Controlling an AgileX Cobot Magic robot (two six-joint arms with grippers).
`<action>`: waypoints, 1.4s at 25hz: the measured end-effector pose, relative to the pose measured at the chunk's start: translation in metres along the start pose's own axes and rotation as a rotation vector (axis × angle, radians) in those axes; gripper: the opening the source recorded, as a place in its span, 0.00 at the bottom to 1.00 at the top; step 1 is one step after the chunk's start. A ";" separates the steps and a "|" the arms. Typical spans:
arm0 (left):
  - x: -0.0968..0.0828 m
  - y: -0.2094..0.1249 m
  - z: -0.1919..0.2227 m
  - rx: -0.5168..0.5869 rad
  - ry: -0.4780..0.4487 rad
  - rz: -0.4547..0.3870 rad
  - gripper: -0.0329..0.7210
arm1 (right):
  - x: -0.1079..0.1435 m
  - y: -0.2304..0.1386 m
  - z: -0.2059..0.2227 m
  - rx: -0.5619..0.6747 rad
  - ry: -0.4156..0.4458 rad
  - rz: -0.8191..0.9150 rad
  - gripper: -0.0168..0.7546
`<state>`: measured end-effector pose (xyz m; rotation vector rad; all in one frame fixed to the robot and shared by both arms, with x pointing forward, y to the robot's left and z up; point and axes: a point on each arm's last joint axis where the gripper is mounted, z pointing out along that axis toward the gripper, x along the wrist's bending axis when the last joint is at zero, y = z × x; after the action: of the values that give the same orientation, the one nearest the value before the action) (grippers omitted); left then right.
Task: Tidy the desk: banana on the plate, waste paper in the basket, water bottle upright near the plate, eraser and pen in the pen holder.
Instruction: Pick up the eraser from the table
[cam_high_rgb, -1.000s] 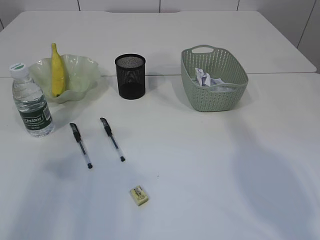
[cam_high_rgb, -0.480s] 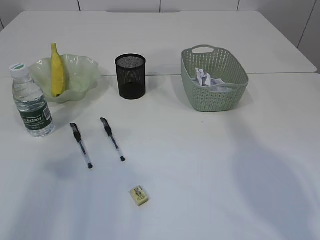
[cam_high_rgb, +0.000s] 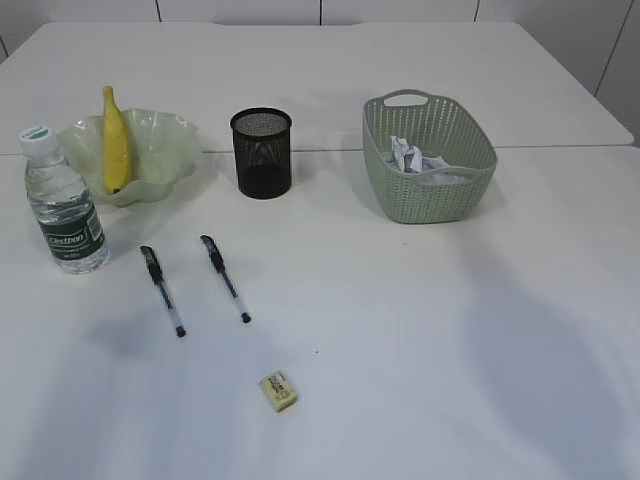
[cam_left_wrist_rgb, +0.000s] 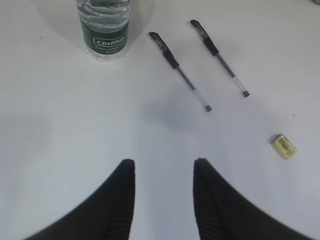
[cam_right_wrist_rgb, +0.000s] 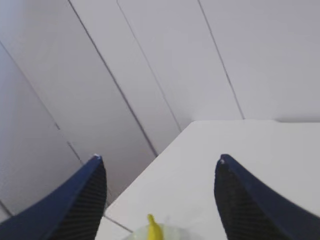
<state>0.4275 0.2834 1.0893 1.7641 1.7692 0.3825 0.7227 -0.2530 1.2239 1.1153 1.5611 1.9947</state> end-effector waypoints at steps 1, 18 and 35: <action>0.000 0.000 0.000 0.000 0.000 0.000 0.41 | -0.002 0.001 0.000 -0.016 -0.019 -0.029 0.67; 0.000 0.000 0.000 0.000 0.000 0.000 0.40 | -0.015 0.013 0.007 -0.342 -0.229 -0.241 0.67; 0.000 0.000 0.000 0.000 0.000 0.000 0.40 | -0.003 -0.021 0.032 -0.192 -0.666 -0.319 0.67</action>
<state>0.4275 0.2834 1.0893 1.7641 1.7692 0.3825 0.7458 -0.2280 1.2057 1.1953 1.0865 1.3337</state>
